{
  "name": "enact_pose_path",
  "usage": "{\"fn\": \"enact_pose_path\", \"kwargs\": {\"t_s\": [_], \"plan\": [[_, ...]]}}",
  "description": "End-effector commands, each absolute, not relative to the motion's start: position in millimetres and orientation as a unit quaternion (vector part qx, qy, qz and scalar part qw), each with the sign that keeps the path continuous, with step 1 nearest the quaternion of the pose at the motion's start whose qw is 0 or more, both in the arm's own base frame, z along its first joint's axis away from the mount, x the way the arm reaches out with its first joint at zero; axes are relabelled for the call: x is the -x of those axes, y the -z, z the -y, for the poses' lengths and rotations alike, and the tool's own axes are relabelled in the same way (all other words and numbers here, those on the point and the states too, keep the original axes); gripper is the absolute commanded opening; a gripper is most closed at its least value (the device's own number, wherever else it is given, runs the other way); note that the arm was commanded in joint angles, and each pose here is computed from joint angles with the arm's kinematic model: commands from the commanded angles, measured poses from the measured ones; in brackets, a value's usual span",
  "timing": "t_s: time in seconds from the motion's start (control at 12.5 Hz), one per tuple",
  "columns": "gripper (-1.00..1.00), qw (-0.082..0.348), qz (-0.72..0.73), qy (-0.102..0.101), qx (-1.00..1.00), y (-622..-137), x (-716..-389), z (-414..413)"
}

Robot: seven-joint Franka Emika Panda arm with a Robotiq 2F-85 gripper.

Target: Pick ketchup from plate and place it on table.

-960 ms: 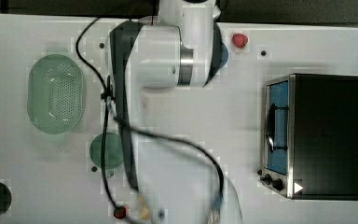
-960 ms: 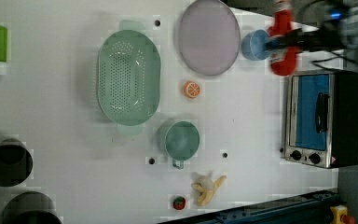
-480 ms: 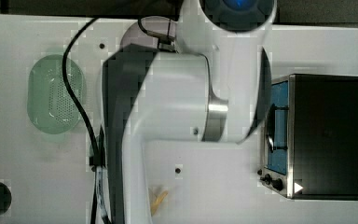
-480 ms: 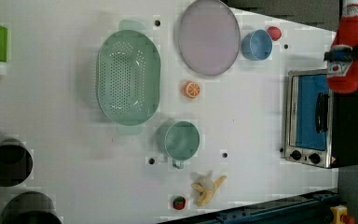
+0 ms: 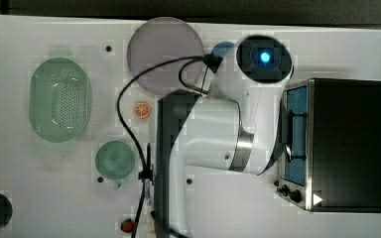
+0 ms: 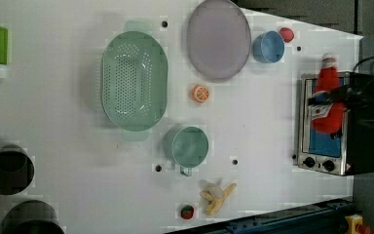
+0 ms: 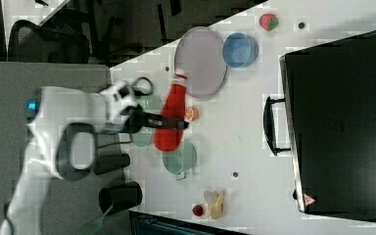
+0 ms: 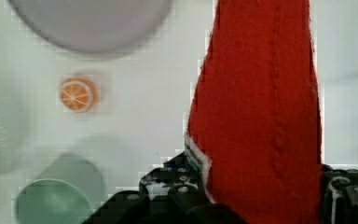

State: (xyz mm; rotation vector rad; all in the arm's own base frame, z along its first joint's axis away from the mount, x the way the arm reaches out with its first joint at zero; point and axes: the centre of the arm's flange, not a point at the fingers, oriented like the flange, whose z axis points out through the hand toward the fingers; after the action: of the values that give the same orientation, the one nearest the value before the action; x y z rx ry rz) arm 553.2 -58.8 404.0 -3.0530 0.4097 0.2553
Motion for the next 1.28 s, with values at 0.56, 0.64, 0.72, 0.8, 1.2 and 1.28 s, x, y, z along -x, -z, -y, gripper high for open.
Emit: {"fn": "enact_pose_path", "kwargs": {"t_s": [0.56, 0.64, 0.72, 0.8, 1.2, 1.28], "plan": [[0.19, 0.024, -0.169, -0.089, 0.981, -265.4, -521.7, 62.4], [0.19, 0.023, -0.169, -0.095, 0.981, -252.4, -520.2, 62.2], [0.19, 0.023, -0.169, -0.099, 0.98, -240.8, -519.6, 62.3], [0.19, 0.022, -0.169, -0.101, 0.98, -231.3, -519.9, 62.2], [0.67, 0.022, -0.168, -0.072, 0.983, -231.3, -528.2, 60.7], [0.89, 0.024, -0.164, -0.059, 0.984, -243.9, -534.8, 57.3]]}}
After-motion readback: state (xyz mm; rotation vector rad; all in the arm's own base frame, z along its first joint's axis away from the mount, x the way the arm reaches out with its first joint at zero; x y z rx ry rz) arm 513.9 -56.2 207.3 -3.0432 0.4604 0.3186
